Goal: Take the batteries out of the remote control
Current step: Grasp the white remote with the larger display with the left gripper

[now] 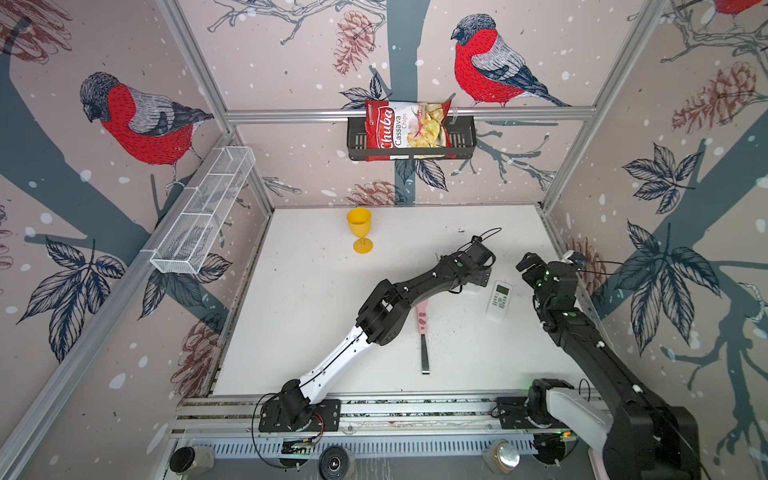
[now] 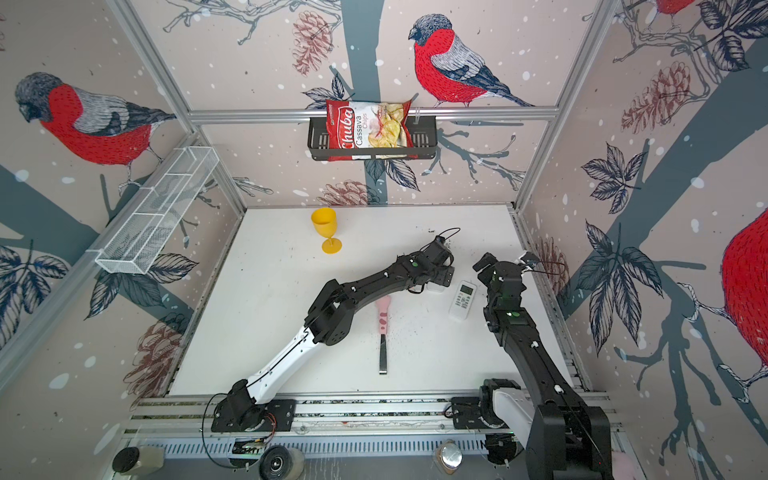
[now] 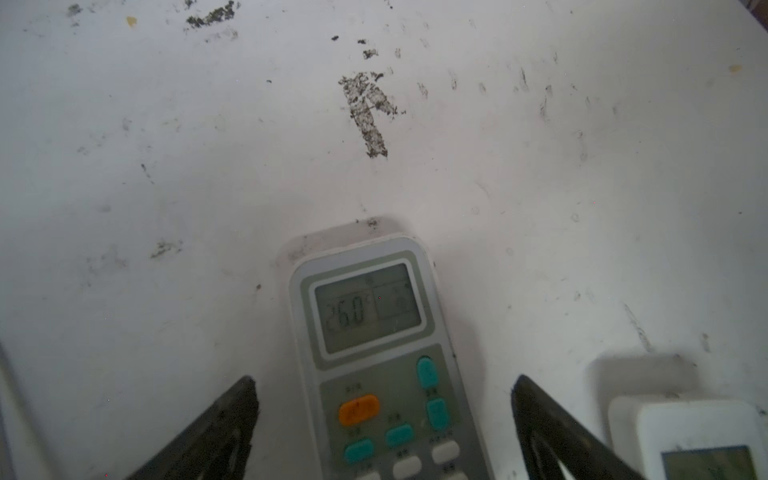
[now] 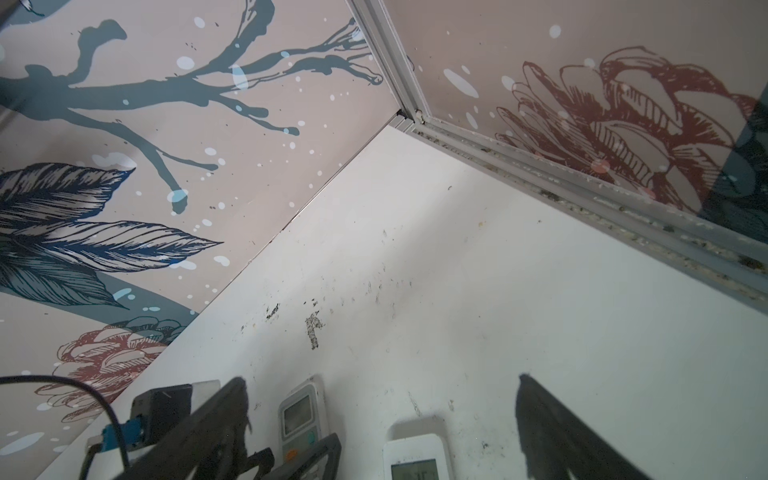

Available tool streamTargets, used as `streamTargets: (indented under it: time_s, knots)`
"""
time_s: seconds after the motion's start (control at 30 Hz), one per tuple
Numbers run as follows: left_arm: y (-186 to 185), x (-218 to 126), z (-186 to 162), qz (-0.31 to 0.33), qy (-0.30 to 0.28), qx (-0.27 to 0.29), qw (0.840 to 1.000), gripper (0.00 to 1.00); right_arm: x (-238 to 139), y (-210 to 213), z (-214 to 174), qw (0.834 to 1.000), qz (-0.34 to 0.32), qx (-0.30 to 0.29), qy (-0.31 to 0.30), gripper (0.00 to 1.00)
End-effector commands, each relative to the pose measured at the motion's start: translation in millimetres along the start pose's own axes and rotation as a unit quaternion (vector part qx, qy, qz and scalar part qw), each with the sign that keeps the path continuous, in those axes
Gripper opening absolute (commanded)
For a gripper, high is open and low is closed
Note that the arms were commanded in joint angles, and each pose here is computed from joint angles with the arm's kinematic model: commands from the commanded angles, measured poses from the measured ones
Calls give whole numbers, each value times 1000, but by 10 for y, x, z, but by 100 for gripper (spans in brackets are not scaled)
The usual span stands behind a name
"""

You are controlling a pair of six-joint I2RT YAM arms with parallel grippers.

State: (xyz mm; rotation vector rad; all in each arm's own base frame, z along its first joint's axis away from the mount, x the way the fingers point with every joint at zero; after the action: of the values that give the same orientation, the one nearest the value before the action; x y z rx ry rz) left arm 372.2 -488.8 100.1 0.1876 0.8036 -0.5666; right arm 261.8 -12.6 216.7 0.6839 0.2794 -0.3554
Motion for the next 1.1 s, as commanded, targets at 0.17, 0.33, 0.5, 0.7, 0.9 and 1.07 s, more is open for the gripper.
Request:
streamTargets:
  time_s: [0.17,0.33,0.5,0.7,0.9,1.07]
  knots:
    - [-15,61,-71,39,-4,3,999,87,-164,36,139,999,12,-1,-39,99]
    - [7,102,-116,52,2,4,999,80,-209,49,163,999,19,1,-43,99]
    - [23,141,-154,61,6,7,998,69,-237,56,179,999,24,2,-46,100]
    - [29,126,-130,56,5,6,998,55,-255,63,183,998,32,3,-46,100]
    - [61,17,-25,34,0,3,999,46,-249,97,163,998,59,-2,-38,100]
    - [164,-246,217,4,-19,-12,1000,43,-247,126,168,996,88,-10,-28,100]
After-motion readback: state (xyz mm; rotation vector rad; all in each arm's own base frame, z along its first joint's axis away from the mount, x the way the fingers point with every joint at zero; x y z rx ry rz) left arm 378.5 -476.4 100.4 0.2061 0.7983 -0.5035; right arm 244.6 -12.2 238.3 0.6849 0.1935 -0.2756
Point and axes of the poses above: each gripper's point midway between its finger pads, its own x axis out along the fingers, its own y axis along the line the jaws close on, z = x × y, the point moved 9 cm from there along -x, back along the fingers, and after that the axes turned 6 degrees about x, right-handed, at the moved point
